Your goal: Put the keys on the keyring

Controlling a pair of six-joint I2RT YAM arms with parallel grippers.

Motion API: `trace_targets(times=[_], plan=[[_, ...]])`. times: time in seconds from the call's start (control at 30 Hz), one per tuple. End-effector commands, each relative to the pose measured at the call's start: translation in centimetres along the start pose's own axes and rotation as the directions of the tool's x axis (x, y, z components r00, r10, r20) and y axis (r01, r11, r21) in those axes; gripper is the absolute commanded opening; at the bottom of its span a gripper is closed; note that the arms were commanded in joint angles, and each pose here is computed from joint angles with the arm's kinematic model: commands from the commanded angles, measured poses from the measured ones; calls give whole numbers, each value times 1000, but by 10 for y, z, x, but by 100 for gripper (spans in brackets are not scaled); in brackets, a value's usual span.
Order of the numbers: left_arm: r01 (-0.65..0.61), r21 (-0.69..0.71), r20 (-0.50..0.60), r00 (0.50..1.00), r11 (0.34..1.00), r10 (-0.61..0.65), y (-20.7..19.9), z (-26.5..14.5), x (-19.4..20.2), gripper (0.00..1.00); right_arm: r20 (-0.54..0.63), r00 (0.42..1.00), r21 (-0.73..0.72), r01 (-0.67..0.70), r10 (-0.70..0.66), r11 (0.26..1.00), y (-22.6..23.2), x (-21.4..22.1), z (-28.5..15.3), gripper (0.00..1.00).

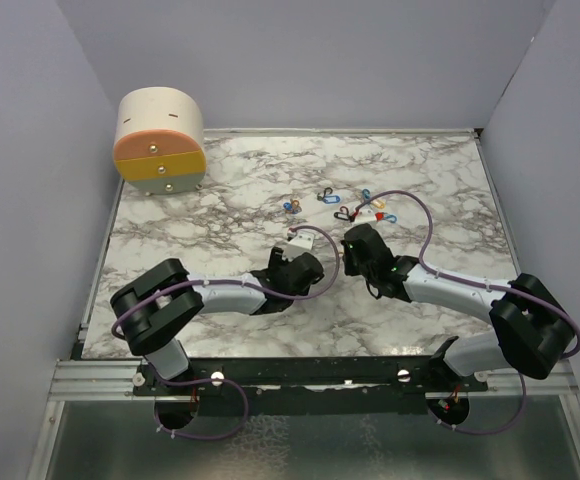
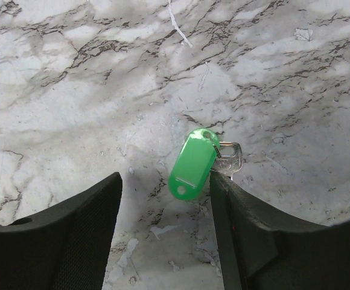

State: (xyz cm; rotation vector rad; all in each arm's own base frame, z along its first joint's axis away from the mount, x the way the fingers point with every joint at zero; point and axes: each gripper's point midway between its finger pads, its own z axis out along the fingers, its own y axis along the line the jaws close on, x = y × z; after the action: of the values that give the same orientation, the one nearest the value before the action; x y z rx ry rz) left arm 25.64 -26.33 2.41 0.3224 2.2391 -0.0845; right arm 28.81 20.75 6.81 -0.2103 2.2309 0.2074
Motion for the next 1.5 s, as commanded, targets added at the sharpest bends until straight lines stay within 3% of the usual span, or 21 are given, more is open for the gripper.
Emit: trace_targets(times=[0.0,0.37,0.7,1.03,1.47], plan=[[-79,-94,-30,997,992,76,19,-1,6,62,11,1000,11,-7,7,1000,-1,0,-2,1],[32,-33,102,994,999,-28,16,-28,-40,65,19,1000,7,-8,8,1000,-1,-1,-2,1],[63,40,79,995,997,-66,-1,-23,-34,67,-12,1000,-26,19,-19,999,8,4,6,1],[157,81,135,977,984,-167,11,-41,-44,67,-57,998,-113,22,-28,993,28,17,17,1],[232,93,181,952,968,-245,39,-61,-43,76,-82,995,-184,39,-55,982,70,22,32,1]])
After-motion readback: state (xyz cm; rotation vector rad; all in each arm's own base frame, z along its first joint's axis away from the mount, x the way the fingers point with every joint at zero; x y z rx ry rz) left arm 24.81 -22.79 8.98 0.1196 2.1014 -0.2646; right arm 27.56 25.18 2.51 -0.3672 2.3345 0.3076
